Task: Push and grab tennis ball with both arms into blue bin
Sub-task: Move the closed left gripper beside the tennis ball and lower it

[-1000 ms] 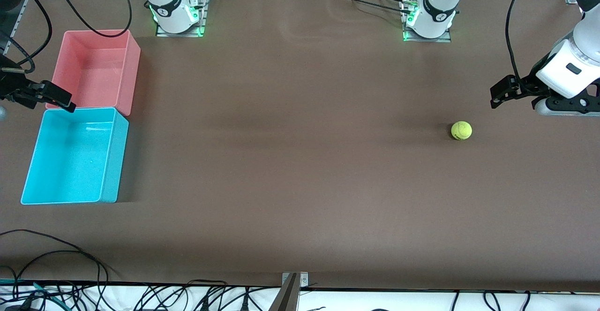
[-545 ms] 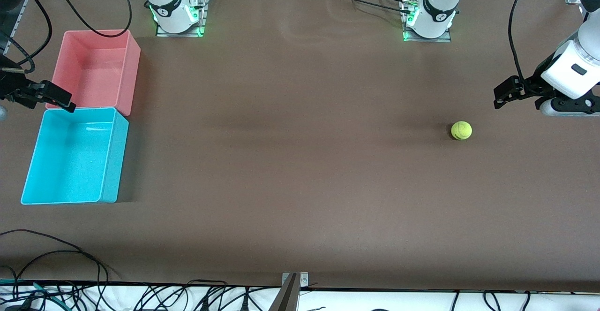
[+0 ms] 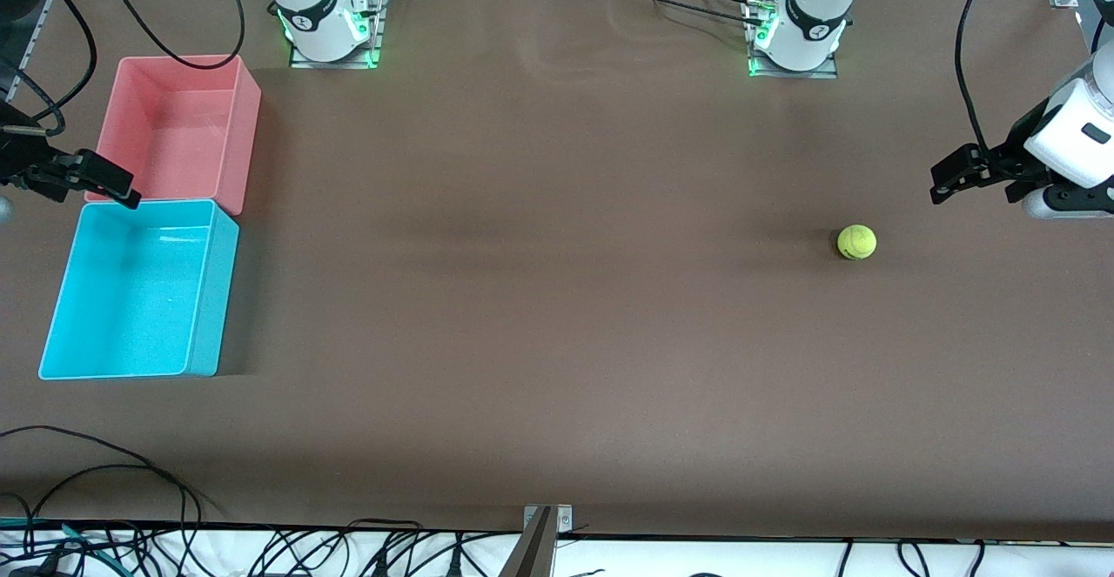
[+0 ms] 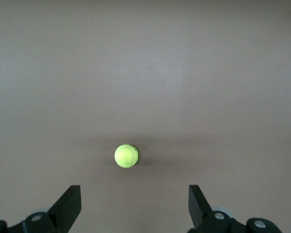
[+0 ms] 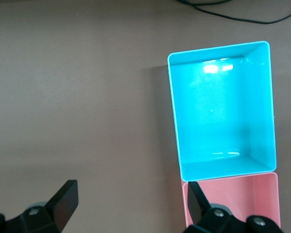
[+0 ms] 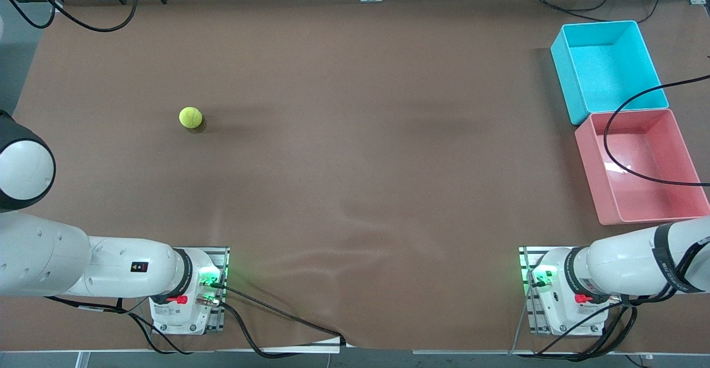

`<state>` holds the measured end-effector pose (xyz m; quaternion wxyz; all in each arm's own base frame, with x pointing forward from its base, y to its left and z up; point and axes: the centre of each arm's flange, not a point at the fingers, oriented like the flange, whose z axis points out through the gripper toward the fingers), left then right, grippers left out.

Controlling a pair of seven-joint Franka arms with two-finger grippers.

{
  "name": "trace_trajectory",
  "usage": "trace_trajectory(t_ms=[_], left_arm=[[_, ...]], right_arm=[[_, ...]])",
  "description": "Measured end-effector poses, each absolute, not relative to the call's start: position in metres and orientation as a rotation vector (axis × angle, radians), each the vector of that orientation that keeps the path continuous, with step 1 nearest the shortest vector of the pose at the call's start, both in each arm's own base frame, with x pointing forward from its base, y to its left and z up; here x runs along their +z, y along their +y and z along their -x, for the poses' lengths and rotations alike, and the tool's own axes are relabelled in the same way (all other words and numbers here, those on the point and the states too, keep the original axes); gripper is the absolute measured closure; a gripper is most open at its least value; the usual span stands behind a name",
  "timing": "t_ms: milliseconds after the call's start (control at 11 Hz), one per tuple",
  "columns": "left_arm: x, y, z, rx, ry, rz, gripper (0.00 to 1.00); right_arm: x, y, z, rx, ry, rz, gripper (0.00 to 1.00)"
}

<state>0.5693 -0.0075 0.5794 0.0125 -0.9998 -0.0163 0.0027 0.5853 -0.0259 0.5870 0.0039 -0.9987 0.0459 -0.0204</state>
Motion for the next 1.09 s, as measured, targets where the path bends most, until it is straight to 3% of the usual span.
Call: trace_trajectory(t_ms=[364,636,909,1091], left_arm=[[0.564,-0.009,-0.576,0.051,-0.053,3.125,0.15],[0.561,-0.002,-0.577,0.060,-0.064,3.111,0.55],[0.552,0.063,-0.577,0.089,-0.199,3.128,0.95],[0.535,0.113,-0.575,0.132,-0.484,3.132,0.99]], right_arm=[[0.587,-0.026,-0.585,-0.064,0.144,3.130,0.00],[0.587,-0.026,-0.585,-0.064,0.144,3.130,0.00],[0.587,-0.026,-0.585,-0.064,0.144,3.130,0.00],[0.587,-0.026,-0.585,-0.064,0.144,3.130,0.00]])
